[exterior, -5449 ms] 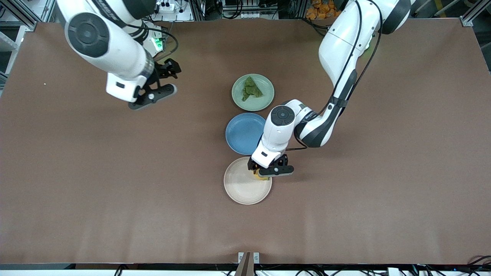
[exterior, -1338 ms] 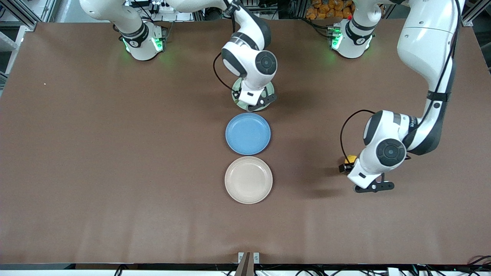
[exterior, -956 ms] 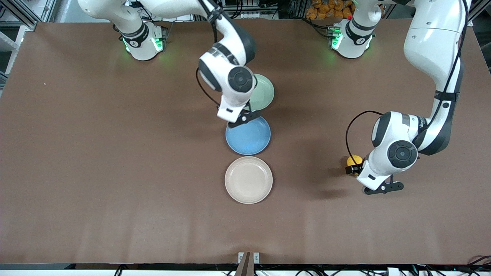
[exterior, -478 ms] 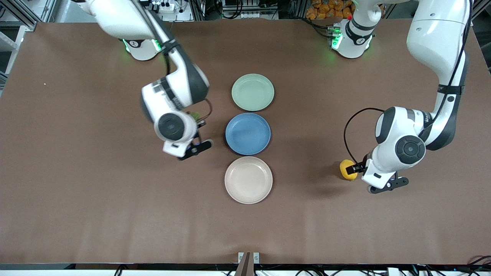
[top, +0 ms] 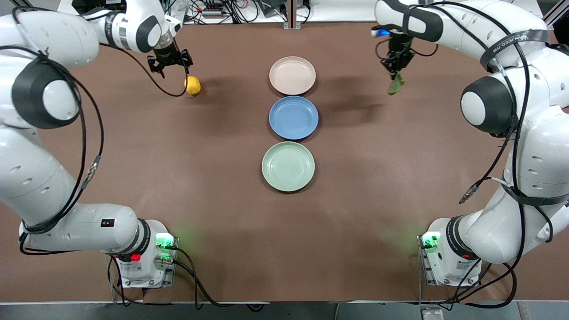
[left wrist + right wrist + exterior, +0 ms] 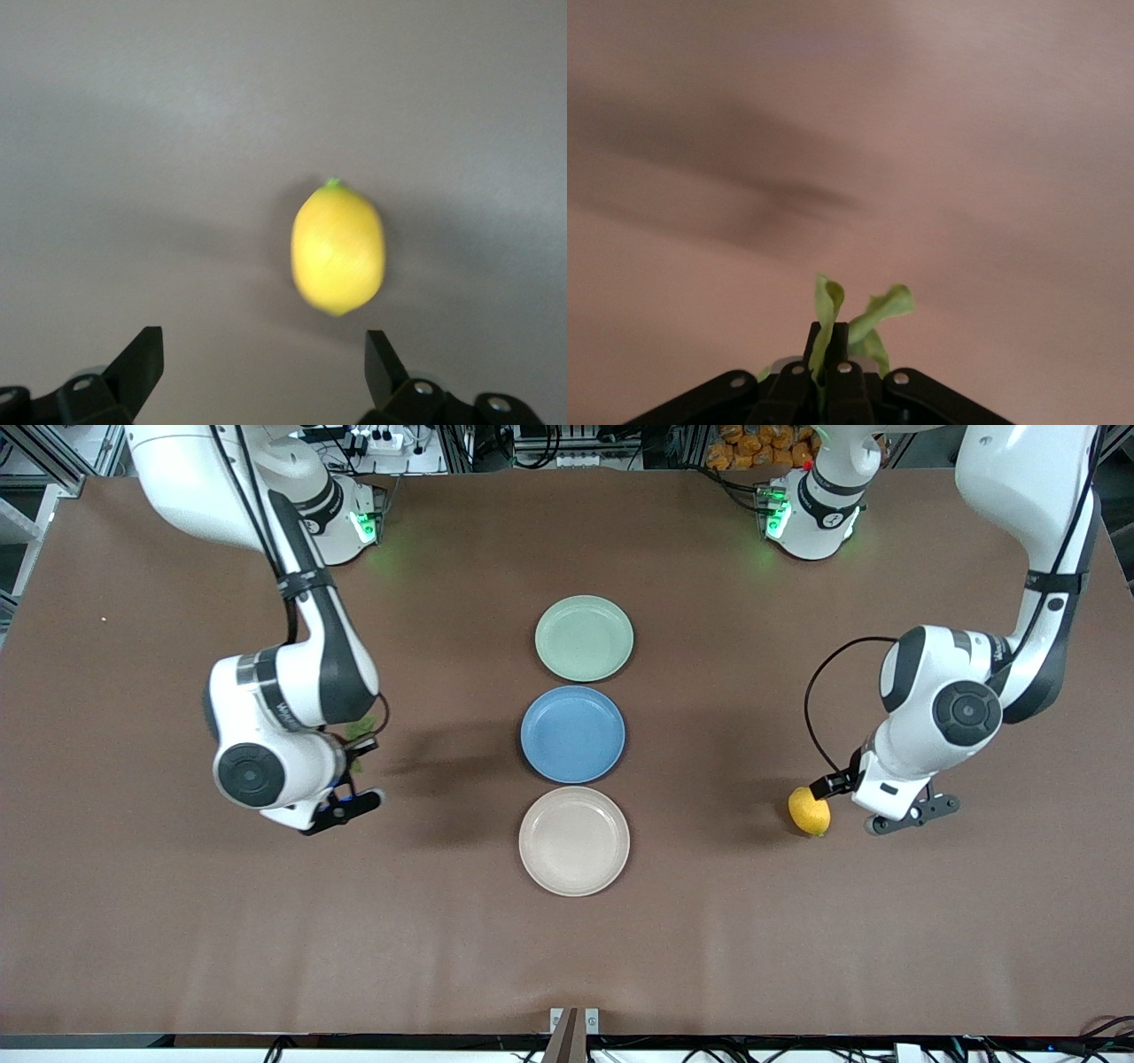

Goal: Pick lemon and lettuce from plates
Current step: 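Open the left gripper and raise it while the right gripper carries lettuce, then release the lettuce onto the table with the right gripper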

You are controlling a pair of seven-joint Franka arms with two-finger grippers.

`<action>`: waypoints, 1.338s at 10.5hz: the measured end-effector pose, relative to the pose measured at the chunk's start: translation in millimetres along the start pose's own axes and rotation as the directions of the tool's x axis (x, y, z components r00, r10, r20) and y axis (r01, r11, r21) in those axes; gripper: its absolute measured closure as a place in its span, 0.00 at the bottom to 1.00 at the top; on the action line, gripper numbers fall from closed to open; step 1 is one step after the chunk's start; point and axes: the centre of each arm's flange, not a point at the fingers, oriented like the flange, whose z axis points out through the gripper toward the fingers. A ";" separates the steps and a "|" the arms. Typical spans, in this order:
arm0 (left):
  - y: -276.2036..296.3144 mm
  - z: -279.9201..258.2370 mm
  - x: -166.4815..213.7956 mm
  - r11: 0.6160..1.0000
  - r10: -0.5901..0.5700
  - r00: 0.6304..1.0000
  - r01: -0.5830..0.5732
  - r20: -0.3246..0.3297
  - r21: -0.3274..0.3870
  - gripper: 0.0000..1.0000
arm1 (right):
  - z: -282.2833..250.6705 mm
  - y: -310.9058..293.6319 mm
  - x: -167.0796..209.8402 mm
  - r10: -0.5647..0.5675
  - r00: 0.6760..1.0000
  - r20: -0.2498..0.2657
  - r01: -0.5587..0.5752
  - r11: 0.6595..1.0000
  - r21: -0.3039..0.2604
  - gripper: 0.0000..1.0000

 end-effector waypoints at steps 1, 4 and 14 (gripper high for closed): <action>-7.9 -5.2 -10.3 1.000 -0.003 1.000 0.003 -0.005 0.004 0.00 | 6.4 29.2 -4.3 0.011 1.000 0.014 -0.011 1.000 -0.010 0.98; -24.8 -24.2 -41.1 1.000 -0.004 1.000 0.004 -0.017 0.019 0.00 | 40.3 103.2 -14.7 0.085 0.996 -0.004 -0.085 0.996 0.006 0.98; -17.0 -115.0 -66.3 0.998 0.050 0.988 -0.055 -0.149 -0.031 0.00 | 44.4 159.2 -29.8 0.164 0.977 -0.136 -0.165 0.986 0.006 0.22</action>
